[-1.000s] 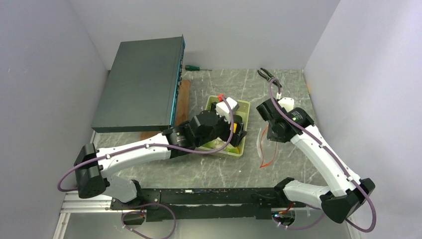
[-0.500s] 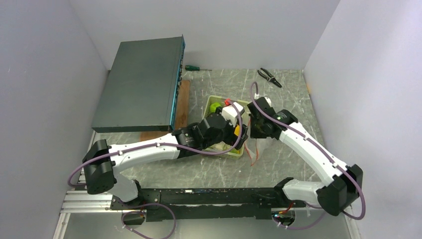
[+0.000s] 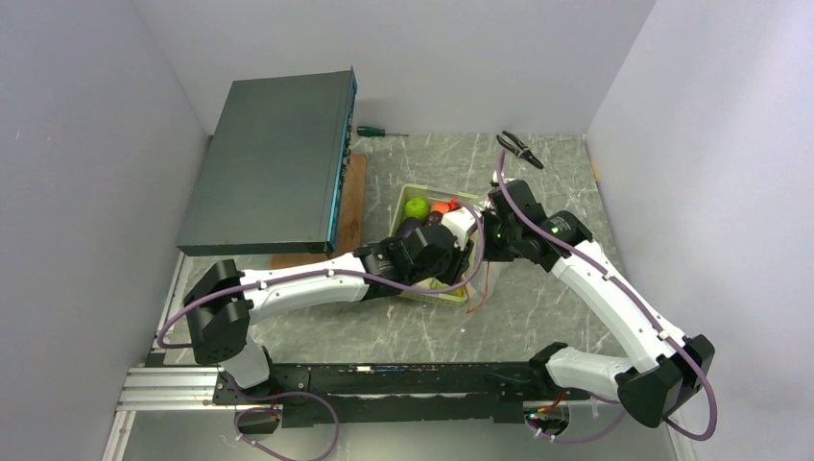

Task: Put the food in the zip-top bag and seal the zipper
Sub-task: Open the zipper of the food storage bag at the center of the board.

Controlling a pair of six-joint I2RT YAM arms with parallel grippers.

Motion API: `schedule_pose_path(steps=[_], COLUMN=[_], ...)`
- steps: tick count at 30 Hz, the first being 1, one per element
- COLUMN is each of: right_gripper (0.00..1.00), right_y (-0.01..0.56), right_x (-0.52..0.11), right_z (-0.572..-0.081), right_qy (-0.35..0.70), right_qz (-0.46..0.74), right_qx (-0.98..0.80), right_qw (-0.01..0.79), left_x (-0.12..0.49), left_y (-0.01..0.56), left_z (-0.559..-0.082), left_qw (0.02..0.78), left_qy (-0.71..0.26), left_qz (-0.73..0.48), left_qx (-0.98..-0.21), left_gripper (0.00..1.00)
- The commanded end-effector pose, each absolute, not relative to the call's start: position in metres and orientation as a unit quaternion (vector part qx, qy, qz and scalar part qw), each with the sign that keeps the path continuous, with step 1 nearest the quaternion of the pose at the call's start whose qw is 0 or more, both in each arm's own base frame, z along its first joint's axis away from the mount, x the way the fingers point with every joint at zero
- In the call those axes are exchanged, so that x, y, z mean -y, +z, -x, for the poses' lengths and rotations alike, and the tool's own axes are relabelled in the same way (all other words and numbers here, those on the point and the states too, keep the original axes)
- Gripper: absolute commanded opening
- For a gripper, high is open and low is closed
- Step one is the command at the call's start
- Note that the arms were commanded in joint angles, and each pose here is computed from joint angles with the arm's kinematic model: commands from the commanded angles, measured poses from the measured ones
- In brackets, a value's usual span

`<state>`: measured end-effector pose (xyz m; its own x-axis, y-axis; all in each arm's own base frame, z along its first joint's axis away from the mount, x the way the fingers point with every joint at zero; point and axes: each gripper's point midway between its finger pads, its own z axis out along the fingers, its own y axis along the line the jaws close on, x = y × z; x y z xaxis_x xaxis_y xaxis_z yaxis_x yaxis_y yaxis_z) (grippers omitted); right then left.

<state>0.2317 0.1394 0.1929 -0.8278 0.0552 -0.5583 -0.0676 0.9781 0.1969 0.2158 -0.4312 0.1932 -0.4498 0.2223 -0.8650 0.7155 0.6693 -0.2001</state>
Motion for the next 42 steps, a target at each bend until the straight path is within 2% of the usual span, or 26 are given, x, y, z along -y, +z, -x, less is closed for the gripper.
schedule_pose_path(steps=[1,2,4,5,7,8,9,10,13,16,19,23,29,42], right_gripper=[0.00,0.00,0.15,0.21,0.39,0.53,0.64,0.69,0.74,0.74,0.66,0.57,0.52,0.55], right_y=[0.206,0.205,0.199,0.197,0.195,0.193,0.195,0.196,0.207,0.215,0.216,0.210,0.206,0.235], right_x=[-0.146,-0.148,-0.148,-0.147,-0.147,-0.144,-0.142,-0.141,-0.136,-0.130,-0.120,-0.124,-0.137,-0.163], right_z=[-0.231,-0.229,-0.226,-0.225,-0.228,-0.230,-0.232,-0.234,-0.236,-0.235,-0.235,-0.239,-0.245,-0.240], right_qy=[0.133,0.142,0.149,0.149,0.156,0.155,0.158,0.161,0.173,0.186,0.169,0.161,0.150,0.185], right_qz=[0.006,0.010,0.011,0.008,0.007,0.004,0.000,-0.004,-0.026,-0.048,-0.070,-0.062,-0.043,-0.021], right_qx=[-0.942,-0.941,-0.939,-0.937,-0.927,-0.922,-0.914,-0.905,-0.874,-0.848,-0.842,-0.845,-0.852,-0.845], right_qw=[0.306,0.307,0.310,0.314,0.340,0.354,0.374,0.394,0.452,0.494,0.508,0.507,0.500,0.502], left_x=[0.435,0.435,0.436,0.436,0.437,0.438,0.440,0.440,0.438,0.435,0.438,0.437,0.438,0.438], left_y=[0.217,0.217,0.214,0.213,0.213,0.214,0.215,0.216,0.214,0.207,0.202,0.193,0.192,0.187], left_z=[-0.228,-0.229,-0.229,-0.230,-0.228,-0.228,-0.227,-0.228,-0.232,-0.237,-0.239,-0.242,-0.243,-0.245], left_qw=[0.452,0.446,0.434,0.429,0.416,0.410,0.402,0.395,0.380,0.371,0.348,0.325,0.319,0.311], left_qy=[-0.291,-0.295,-0.305,-0.310,-0.327,-0.338,-0.351,-0.361,-0.375,-0.370,-0.385,-0.396,-0.397,-0.395], left_qz=[-0.281,-0.279,-0.274,-0.269,-0.264,-0.262,-0.259,-0.253,-0.234,-0.217,-0.209,-0.193,-0.193,-0.189], left_qx=[-0.795,-0.797,-0.802,-0.805,-0.806,-0.806,-0.805,-0.806,-0.812,-0.824,-0.829,-0.837,-0.839,-0.843], left_gripper=[0.24,0.16,0.08,0.00,0.00,0.00,0.00,0.00,0.00,0.00,0.00,0.00,0.00,0.00])
